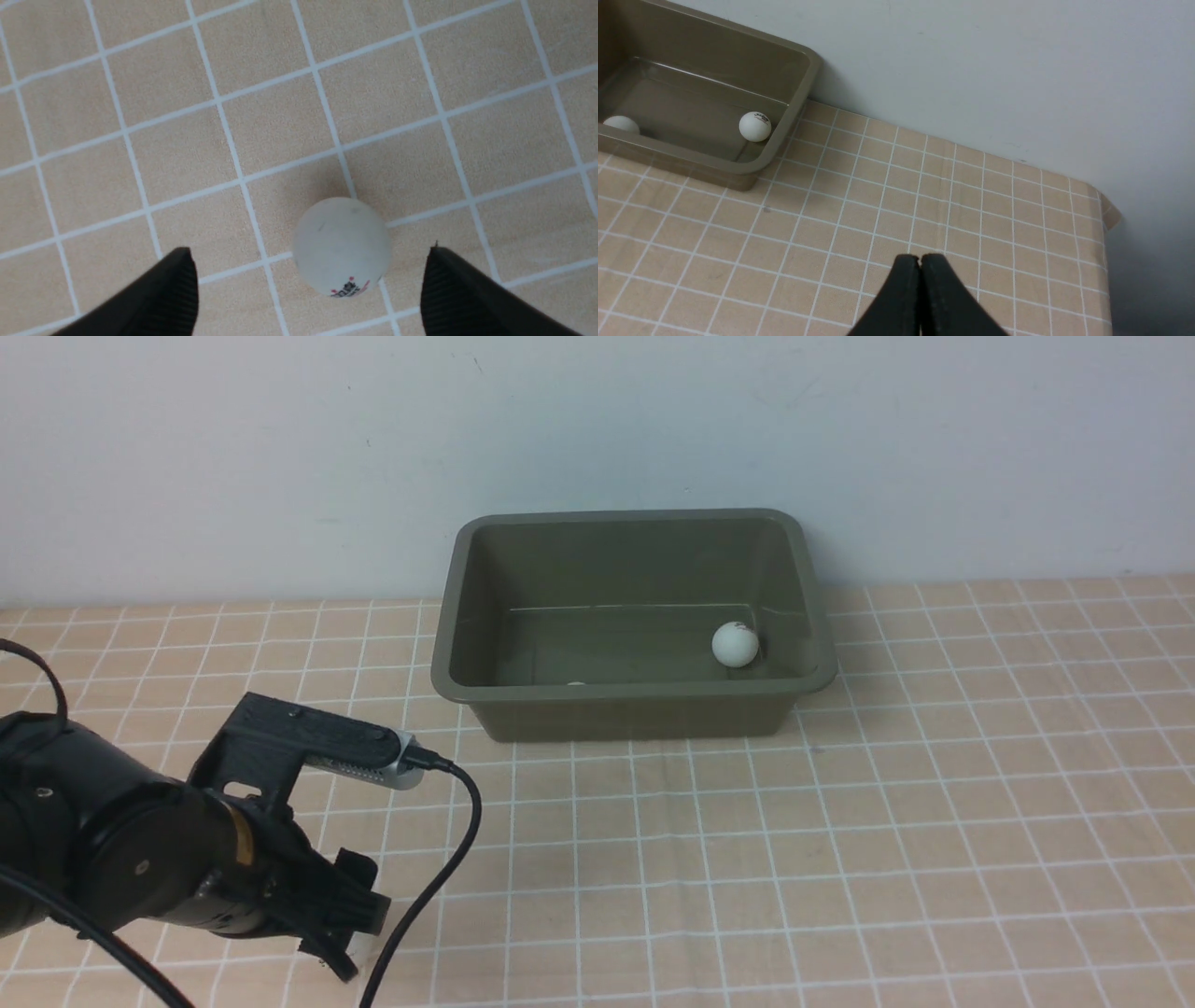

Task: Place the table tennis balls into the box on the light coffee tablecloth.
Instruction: 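Reach for and grasp a ping pong ball on the table beside the basket, then drop the ball into the bin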

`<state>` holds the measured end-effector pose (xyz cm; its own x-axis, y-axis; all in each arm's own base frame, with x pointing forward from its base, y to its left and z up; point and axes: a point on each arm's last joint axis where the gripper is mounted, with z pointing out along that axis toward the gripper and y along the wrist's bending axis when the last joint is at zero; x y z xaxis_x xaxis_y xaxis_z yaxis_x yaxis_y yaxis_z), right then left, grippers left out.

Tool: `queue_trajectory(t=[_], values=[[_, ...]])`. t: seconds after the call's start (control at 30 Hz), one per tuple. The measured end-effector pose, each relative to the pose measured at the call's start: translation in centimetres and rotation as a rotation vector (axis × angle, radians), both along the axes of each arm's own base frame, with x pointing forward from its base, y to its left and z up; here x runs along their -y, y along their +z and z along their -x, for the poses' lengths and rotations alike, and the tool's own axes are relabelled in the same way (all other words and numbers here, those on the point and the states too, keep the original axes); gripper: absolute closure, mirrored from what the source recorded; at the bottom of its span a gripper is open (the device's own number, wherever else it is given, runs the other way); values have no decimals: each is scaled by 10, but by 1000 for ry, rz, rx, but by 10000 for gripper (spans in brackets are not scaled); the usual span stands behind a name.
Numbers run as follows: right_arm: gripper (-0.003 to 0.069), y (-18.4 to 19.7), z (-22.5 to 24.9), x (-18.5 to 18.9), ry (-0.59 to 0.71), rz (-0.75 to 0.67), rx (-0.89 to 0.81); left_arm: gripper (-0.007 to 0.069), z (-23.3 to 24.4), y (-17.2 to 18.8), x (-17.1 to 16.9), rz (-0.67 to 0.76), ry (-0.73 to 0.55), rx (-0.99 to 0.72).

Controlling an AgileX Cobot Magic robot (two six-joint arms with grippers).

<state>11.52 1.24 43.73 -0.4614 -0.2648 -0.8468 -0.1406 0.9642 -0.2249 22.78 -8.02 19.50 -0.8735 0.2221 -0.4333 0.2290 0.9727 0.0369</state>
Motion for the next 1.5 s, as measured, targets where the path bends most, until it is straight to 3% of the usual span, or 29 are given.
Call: queue_trajectory(t=[0.63, 0.73, 0.9, 0.97, 1.07, 1.2, 1.5], values=[[674, -1, 1, 0, 1, -9, -9, 87, -17, -47, 9, -13, -5, -98], [674, -1, 1, 0, 1, -10, -11, 127, -19, -50, 10, -6, -6, -94], [674, -1, 1, 0, -1, -9, -16, 305, -20, -54, 10, -13, -5, -112], [674, -1, 1, 0, -1, -9, -16, 307, -20, -53, 10, -21, -2, -123], [674, -2, 1, 0, -1, -9, -17, 306, -22, -48, 10, -48, 11, -167], [674, -2, 1, 0, -2, -9, -23, 306, -35, -12, 12, -90, 30, -204], [674, -2, 1, 0, -2, -9, -24, 306, -77, 78, 36, 35, -61, 9]])
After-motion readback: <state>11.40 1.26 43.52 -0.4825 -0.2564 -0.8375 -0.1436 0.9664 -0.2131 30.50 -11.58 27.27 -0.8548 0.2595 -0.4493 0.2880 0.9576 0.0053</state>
